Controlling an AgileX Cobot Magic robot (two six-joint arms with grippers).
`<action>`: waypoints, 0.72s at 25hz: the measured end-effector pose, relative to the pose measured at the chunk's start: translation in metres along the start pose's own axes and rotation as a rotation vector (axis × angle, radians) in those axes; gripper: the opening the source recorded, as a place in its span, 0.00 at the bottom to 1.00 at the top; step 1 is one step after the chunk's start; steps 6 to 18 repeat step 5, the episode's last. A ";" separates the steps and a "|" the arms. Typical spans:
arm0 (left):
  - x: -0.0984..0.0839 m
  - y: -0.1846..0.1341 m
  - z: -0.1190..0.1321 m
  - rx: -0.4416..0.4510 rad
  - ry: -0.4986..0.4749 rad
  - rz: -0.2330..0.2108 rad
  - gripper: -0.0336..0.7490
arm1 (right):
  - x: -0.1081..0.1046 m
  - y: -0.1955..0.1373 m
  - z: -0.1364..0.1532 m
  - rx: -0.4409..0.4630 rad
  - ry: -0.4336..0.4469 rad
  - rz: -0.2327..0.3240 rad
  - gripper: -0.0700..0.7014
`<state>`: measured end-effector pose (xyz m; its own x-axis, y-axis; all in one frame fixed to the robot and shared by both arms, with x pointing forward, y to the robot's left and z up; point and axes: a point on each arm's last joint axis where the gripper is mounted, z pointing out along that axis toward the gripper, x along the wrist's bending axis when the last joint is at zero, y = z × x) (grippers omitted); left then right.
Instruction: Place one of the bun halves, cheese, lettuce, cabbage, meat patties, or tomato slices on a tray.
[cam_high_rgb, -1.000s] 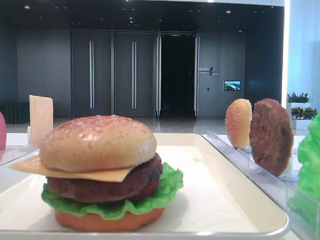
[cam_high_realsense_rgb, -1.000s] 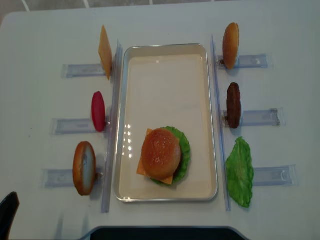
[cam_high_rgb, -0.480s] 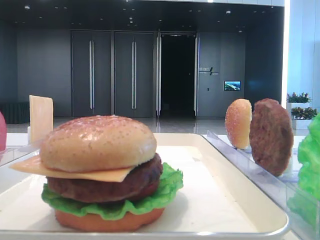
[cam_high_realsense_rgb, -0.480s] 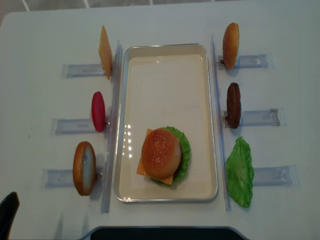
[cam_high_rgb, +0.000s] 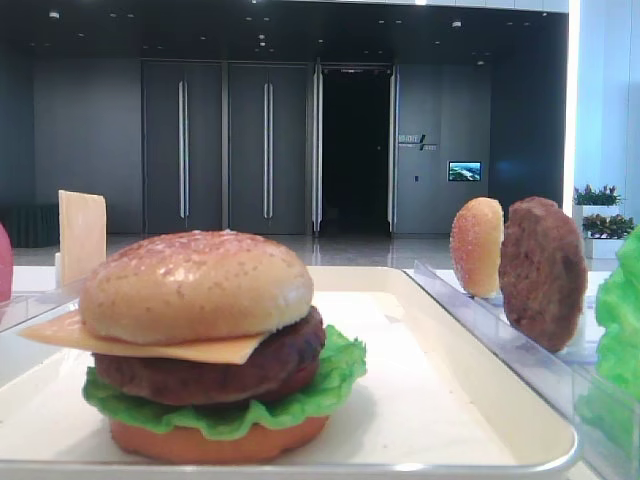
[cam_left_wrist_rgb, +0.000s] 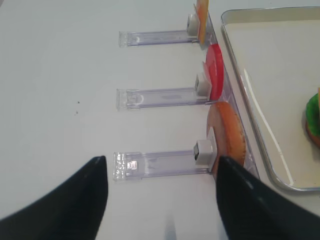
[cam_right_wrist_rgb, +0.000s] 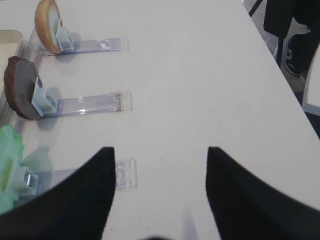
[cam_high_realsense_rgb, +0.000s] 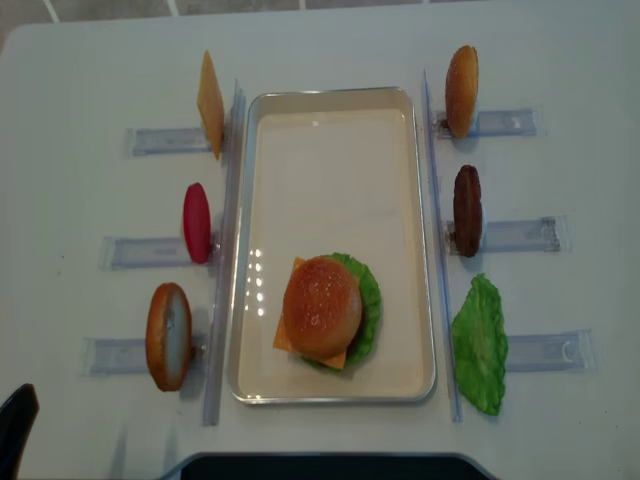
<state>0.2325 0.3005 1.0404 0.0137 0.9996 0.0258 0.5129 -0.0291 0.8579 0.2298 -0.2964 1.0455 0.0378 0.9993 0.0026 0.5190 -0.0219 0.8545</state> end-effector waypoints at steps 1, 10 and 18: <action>0.000 0.000 0.000 0.000 0.000 0.000 0.70 | 0.000 0.000 0.000 0.000 0.000 0.000 0.63; 0.000 0.000 0.000 0.000 0.000 0.000 0.70 | 0.000 0.000 0.000 0.000 0.000 0.000 0.63; 0.000 0.000 0.000 0.000 0.000 0.000 0.70 | 0.000 0.000 0.000 0.000 0.000 0.000 0.63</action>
